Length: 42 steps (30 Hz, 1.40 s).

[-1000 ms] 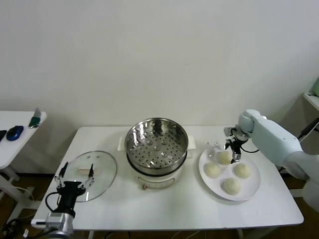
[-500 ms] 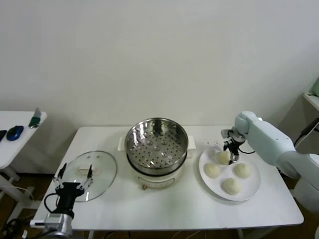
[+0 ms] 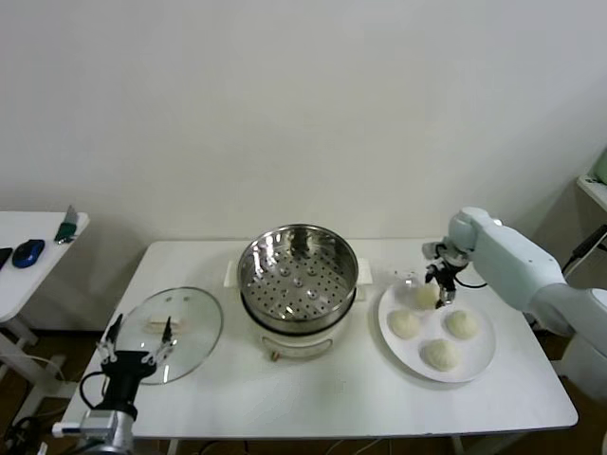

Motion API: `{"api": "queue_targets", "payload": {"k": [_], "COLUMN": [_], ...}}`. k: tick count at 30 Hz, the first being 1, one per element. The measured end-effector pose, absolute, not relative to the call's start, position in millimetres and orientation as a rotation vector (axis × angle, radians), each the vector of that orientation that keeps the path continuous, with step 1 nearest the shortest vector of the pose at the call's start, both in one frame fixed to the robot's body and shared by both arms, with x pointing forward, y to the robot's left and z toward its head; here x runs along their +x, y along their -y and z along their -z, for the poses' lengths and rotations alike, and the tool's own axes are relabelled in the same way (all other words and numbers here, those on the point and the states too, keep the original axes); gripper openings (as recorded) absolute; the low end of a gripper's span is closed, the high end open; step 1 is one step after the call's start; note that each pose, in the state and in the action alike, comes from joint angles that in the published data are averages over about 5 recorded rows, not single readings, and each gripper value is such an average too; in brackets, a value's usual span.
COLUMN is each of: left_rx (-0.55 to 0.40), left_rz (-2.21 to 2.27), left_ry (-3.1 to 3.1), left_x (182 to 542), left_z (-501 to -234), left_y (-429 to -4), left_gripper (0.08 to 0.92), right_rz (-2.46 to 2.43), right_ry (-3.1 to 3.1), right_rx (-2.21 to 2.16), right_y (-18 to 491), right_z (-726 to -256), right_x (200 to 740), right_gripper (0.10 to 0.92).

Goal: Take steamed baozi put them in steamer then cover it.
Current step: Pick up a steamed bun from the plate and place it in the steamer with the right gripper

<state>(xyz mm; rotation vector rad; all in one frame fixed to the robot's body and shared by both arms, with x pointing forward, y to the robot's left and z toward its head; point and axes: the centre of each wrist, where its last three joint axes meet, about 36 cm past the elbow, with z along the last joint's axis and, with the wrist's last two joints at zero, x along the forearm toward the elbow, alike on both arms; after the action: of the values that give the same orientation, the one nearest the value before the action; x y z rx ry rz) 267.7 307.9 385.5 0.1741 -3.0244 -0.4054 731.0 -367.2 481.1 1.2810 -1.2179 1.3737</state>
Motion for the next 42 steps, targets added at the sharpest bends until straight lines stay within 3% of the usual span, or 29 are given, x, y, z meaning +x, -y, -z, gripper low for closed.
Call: {"api": "queue_targets", "payload": {"k": [8, 16, 21, 30, 42], "left_rx": [0.172, 0.141, 0.117, 0.05, -0.011], "left_rz": [0.402, 0.408, 0.422, 0.456, 0.491], "left_ry": [3.026, 3.02, 3.013, 3.004, 2.988], "left_x": [267, 265, 263, 263, 265], "left_z": [-387, -390, -390, -393, -396], "left_y": [-309, -303, -302, -303, -310], "left_gripper": [0.823, 0.823, 0.823, 0.823, 0.823], "right_rz": [-1.592, -1.902, -2.08, -2.319, -2.487], "right_ry": [1.16, 0.991, 0.827, 0.487, 0.144], "right_rx": [1.372, 1.514, 1.617, 1.755, 1.842], "right_y": [326, 237, 175, 81, -8], "right_z": [-569, -672, -708, -713, -659], "right_x": [754, 760, 748, 721, 708], "right_gripper": [0.729, 0.737, 0.738, 0.738, 0.738]}}
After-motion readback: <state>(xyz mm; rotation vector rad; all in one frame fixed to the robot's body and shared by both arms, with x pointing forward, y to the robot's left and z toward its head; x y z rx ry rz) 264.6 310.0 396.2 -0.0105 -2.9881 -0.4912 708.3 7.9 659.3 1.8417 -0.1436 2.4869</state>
